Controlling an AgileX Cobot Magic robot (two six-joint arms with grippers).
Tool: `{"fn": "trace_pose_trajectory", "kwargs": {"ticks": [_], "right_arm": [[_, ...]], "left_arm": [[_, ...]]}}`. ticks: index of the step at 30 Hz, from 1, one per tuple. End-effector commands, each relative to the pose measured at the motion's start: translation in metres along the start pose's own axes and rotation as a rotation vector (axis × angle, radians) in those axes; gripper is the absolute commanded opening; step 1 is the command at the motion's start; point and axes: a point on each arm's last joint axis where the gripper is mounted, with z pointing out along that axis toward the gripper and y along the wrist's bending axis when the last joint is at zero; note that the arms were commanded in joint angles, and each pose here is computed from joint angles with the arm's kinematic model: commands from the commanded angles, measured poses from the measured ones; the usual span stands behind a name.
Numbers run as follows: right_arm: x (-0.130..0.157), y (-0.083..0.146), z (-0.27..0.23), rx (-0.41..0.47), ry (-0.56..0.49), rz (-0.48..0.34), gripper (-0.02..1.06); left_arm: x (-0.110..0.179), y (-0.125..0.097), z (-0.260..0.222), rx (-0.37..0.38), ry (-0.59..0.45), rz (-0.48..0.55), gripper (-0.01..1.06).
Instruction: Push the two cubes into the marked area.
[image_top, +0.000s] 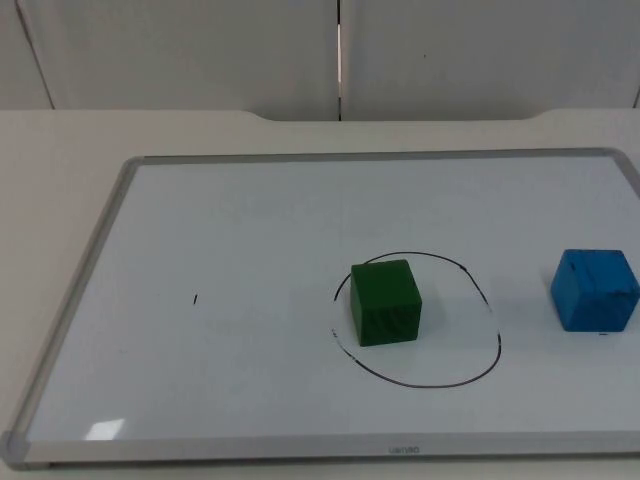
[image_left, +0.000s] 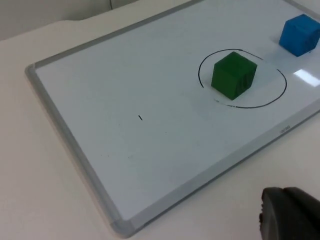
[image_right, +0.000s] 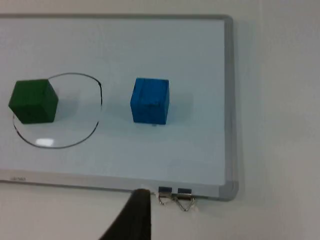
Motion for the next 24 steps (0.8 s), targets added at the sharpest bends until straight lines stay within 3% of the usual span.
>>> {"fn": "trace_pose_trajectory", "kwargs": {"ticks": [1, 6, 13, 22, 24], "right_arm": [[-0.011, -0.001, 0.017, 0.012, 0.106, 0.017, 0.92], [-0.032, -0.001, 0.043, 0.018, 0.221, 0.02, 0.88], [-0.064, -0.002, 0.075, 0.021, 0.281, 0.039, 0.81], [-0.103, -0.004, 0.15, 0.03, 0.384, 0.055, 0.3], [-0.104, -0.004, 0.156, 0.031, 0.395, 0.055, 0.26]], "left_arm": [[0.001, 0.002, 0.001, -0.022, -0.008, 0.001, 0.0], [0.001, 0.002, 0.002, -0.023, -0.01, 0.001, 0.0], [0.001, 0.002, 0.002, -0.023, -0.01, 0.001, 0.0], [0.001, 0.003, 0.002, -0.025, -0.009, 0.002, 0.0], [0.001, 0.003, 0.002, -0.025, -0.009, 0.002, 0.0]]}}
